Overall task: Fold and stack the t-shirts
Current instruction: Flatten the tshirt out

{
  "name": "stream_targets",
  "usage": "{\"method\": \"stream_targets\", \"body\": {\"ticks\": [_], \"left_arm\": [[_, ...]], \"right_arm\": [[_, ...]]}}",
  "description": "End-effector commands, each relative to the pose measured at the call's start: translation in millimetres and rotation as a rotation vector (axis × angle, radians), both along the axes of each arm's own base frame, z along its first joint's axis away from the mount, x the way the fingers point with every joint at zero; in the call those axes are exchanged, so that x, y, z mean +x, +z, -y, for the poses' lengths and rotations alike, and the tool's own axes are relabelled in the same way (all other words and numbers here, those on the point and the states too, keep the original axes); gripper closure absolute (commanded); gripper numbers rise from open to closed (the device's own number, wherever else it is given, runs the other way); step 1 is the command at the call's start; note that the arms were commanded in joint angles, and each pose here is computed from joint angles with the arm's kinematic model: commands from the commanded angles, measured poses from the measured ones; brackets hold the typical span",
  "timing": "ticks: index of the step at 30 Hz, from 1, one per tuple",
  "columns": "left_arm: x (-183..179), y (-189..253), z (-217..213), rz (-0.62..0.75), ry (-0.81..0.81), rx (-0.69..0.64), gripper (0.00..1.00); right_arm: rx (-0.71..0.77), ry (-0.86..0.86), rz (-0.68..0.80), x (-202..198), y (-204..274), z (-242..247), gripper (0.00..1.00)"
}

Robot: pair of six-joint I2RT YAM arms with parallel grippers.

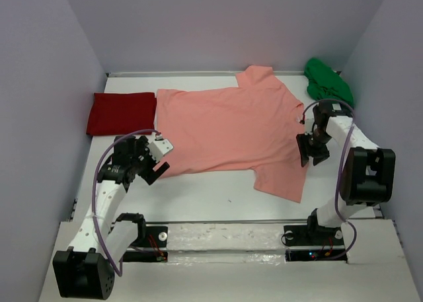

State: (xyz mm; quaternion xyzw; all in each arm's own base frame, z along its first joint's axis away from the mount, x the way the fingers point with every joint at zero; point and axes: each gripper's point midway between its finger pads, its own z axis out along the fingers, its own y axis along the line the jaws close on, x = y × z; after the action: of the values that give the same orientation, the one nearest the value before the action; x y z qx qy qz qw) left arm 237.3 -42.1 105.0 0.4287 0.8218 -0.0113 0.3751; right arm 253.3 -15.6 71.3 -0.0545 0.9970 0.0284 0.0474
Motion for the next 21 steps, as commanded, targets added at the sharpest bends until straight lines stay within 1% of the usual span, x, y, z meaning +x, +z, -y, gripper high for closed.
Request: {"method": "stream_targets", "body": {"ticks": [1, 4, 9, 21], "left_arm": [[7.8, 3.8, -0.2, 0.042, 0.016, -0.010, 0.01], [8.4, 0.2, -0.6, 0.031, 0.019, -0.008, 0.01], [10.8, 2.9, -1.1, 0.048, 0.029, -0.013, 0.01], [10.2, 5.4, -1.0, 0.067, 0.029, -0.015, 0.01]], "right_arm": [[0.021, -0.004, -0.033, -1.8, -16.1, -2.0, 0.46], [0.032, -0.006, -0.025, 2.6, -16.4, -3.6, 0.47], [0.045, -0.009, -0.061, 2.7, -27.0, -5.6, 0.47], [0.094, -0.045, -0.087, 11.4, -44.4, -14.2, 0.49]]}}
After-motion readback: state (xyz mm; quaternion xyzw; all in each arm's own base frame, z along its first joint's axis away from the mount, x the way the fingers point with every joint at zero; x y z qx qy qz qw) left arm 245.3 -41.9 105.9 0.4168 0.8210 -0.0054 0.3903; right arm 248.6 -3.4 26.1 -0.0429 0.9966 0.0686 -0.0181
